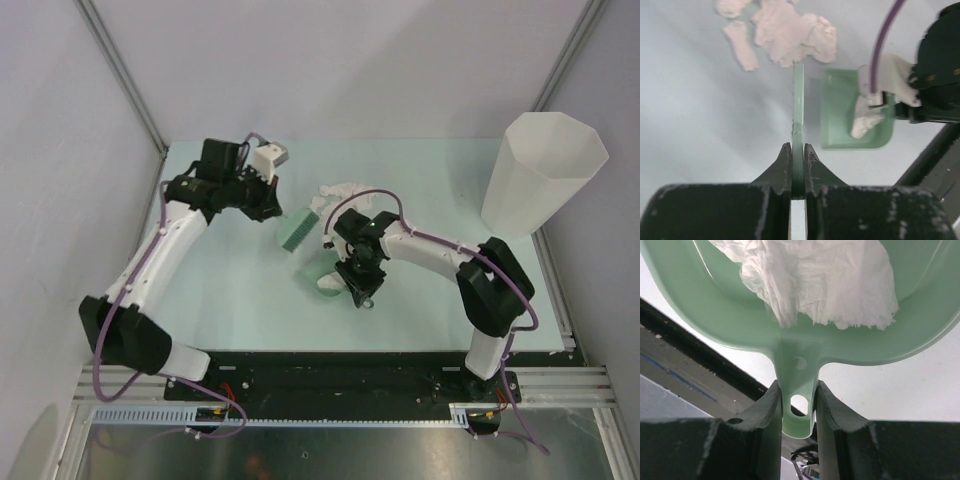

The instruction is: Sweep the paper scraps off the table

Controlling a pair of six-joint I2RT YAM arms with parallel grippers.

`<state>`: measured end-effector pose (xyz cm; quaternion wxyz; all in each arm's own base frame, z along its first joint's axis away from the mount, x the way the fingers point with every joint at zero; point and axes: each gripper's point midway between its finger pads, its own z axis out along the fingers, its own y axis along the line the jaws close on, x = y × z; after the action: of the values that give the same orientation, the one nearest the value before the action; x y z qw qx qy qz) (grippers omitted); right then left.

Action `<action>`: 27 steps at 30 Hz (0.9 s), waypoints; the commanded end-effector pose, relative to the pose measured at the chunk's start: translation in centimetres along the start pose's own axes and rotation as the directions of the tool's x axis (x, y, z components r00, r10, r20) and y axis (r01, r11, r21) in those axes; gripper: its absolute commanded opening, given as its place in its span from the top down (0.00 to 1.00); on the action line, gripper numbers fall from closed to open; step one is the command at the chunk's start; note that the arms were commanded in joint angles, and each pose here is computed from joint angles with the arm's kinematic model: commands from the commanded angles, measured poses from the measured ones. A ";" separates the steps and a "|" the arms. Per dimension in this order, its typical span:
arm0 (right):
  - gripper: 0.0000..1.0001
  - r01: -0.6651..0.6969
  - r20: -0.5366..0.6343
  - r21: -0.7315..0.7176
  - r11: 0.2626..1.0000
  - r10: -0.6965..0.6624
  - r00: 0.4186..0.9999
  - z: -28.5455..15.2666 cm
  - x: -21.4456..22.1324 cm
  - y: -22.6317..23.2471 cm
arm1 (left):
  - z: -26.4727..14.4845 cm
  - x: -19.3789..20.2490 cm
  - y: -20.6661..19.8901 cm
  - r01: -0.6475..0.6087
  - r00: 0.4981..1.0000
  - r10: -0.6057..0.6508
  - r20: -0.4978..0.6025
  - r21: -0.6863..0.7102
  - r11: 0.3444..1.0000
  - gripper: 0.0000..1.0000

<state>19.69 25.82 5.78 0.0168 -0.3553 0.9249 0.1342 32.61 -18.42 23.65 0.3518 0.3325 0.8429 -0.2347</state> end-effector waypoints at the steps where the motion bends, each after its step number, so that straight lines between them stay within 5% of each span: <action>1: 1.00 0.045 0.103 -0.019 0.999 -0.043 0.994 -4.2 -0.9 1.4 | -5.6 -2.9 2.0 -0.062 0.990 0.085 0.116 -0.184 0.981 1.00; 6: 1.00 0.031 0.142 0.035 0.999 -0.036 0.989 -7.5 -0.7 1.0 | -8.0 -1.8 4.7 -0.053 0.991 0.091 0.100 -0.331 0.942 1.00; 15: 1.00 -0.215 0.273 0.185 0.959 0.160 0.949 -16.7 -2.0 -6.6 | -7.9 1.3 4.1 -0.035 0.996 0.061 0.071 -0.319 0.947 1.00; 23: 1.00 -0.466 0.556 0.347 0.814 0.221 0.801 -29.7 -2.4 -17.4 | -7.9 2.0 3.7 -0.030 0.996 0.055 0.074 -0.308 0.951 1.00; 27: 1.00 -0.609 0.719 0.378 0.697 0.194 0.668 -36.7 -0.9 -23.9 | -7.7 2.0 3.5 -0.027 0.996 0.051 0.075 -0.294 0.955 1.00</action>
<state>36.75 5.84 31.10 0.3344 -0.0751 0.9394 0.0115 30.78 -10.29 25.10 0.4104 0.2800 0.8612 -0.1075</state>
